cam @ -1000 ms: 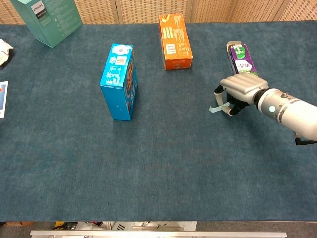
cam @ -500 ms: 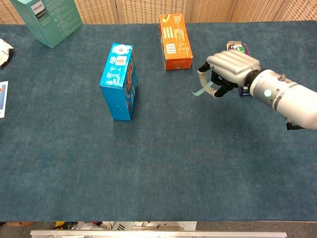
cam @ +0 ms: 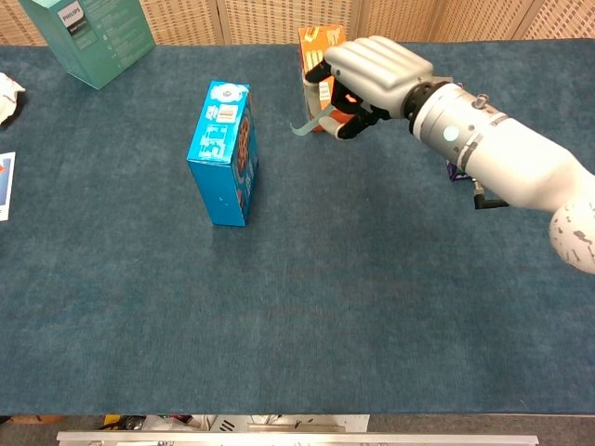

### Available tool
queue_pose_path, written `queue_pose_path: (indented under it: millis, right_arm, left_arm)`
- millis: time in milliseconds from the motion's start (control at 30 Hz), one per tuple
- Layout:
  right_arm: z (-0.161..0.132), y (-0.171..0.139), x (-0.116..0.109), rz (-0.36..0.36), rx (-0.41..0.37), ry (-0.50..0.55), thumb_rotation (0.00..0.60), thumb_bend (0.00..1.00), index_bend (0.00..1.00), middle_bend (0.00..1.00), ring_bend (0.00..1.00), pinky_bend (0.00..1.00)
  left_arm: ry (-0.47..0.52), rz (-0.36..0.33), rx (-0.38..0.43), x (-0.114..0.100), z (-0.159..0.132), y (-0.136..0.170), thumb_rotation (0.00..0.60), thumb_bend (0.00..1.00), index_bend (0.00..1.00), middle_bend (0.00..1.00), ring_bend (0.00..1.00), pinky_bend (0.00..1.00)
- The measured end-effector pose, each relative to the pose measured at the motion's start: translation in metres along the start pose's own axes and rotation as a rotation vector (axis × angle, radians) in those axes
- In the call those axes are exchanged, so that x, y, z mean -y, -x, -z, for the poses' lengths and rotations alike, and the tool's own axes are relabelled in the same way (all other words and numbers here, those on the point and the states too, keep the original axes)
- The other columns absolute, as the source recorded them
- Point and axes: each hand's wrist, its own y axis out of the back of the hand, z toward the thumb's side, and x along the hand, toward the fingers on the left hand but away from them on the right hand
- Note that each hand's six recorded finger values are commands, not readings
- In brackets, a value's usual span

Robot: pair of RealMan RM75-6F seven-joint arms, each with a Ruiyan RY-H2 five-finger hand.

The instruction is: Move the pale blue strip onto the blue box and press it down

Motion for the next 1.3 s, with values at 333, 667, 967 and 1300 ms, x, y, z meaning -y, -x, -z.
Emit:
queue_pose_path:
  millis: [333,667,967,1300]
  right_arm:
    - [-0.032,0.028,-0.011,0.075,-0.049,0.058,0.600,0.37,0.55,1.00,1.00,1.00]
    - [-0.043,0.044,-0.019,0.106,-0.071,0.053,0.600,0.37,0.55,1.00,1.00,1.00]
    - [-0.057,0.059,-0.012,0.094,-0.086,0.059,0.600,0.37,0.55,1.00,1.00,1.00]
    - [-0.067,0.071,-0.003,0.072,-0.075,0.118,0.600,0.37,0.55,1.00,1.00,1.00]
  left_arm:
    - [-0.002,-0.005,-0.013,-0.003,0.003,0.004,0.600,0.49,0.19,0.52,0.49,0.53]
    - [-0.006,0.005,-0.022,-0.001,0.004,0.006,0.600,0.49,0.19,0.52,0.49,0.53]
    - [-0.008,0.008,-0.027,-0.001,0.004,0.007,0.600,0.49,0.19,0.52,0.49,0.53]
    - [-0.012,0.021,-0.042,0.001,0.008,0.008,0.600,0.49,0.19,0.52,0.49,0.53]
